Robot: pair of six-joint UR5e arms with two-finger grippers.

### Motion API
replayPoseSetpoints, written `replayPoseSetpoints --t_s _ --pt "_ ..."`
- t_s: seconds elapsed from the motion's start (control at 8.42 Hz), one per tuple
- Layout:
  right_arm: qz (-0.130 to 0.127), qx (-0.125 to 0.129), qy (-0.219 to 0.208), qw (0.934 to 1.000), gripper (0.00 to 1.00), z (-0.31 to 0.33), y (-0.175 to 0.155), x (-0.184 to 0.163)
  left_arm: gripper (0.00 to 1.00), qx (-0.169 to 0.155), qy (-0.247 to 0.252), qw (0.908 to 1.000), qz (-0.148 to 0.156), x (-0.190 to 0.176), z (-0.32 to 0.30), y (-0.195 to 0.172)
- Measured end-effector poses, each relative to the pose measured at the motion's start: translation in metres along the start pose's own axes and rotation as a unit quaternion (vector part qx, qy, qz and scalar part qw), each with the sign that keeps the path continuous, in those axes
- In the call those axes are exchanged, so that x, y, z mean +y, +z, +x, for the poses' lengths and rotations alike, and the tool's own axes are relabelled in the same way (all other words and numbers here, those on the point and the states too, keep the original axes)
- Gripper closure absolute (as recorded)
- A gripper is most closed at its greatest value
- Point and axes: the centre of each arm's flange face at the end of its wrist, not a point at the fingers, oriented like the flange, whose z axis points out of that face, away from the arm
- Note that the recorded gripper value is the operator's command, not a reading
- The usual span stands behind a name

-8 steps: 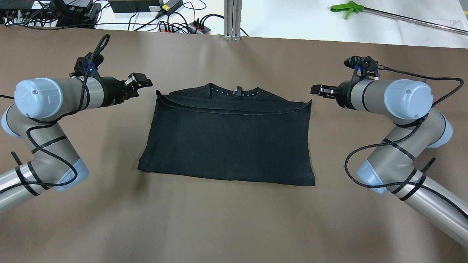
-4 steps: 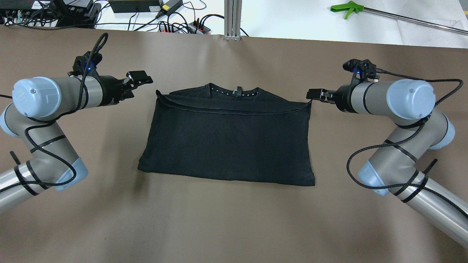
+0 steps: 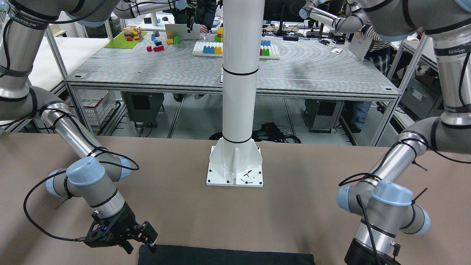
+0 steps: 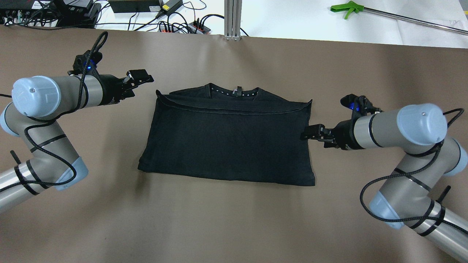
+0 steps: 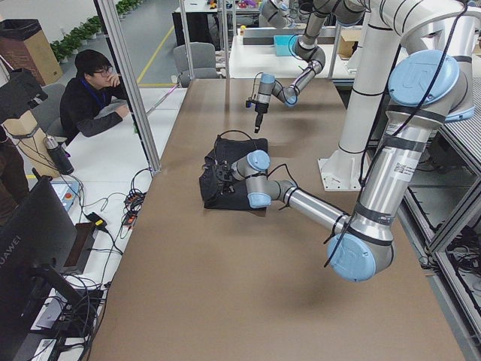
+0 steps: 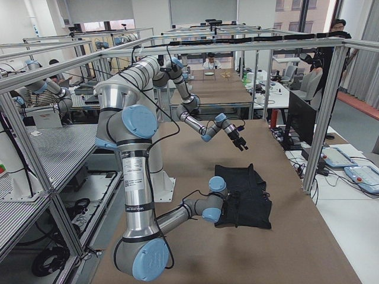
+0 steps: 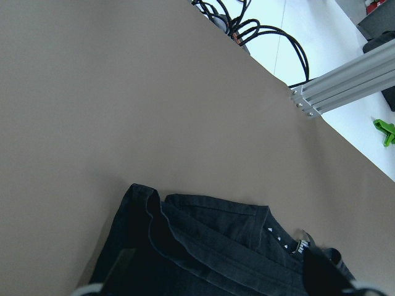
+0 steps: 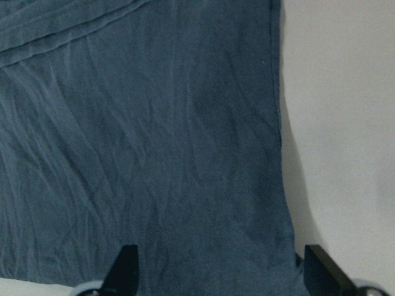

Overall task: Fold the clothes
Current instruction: 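Lower the right gripper to the folded shirt's nearest corner and grasp it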

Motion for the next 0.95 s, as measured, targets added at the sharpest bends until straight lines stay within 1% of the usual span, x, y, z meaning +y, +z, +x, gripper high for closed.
replayPoseSetpoints --t_s 0.36,0.59,0.71,0.83,0.95 --pt "-0.004 0.015 0.002 0.9999 0.06 0.025 0.020 0.012 0.06 -0.004 -0.001 1.0000 0.000 0.001 -0.005 0.001" --pt "-0.012 0.023 0.002 0.9997 0.06 0.031 0.033 0.019 0.06 -0.006 0.000 1.0000 0.000 0.001 -0.008 0.002" --pt "-0.015 0.025 0.000 0.9996 0.10 0.031 0.039 0.025 0.06 -0.008 0.000 1.0000 0.000 0.001 -0.010 0.002" --pt "-0.016 0.028 -0.003 0.9995 0.39 0.030 0.045 0.032 0.06 -0.009 0.001 1.0000 0.000 0.001 -0.011 0.003" --pt "-0.017 0.031 -0.006 0.9994 0.79 0.030 0.052 0.039 0.06 -0.009 0.001 1.0000 0.000 0.001 -0.011 0.003"
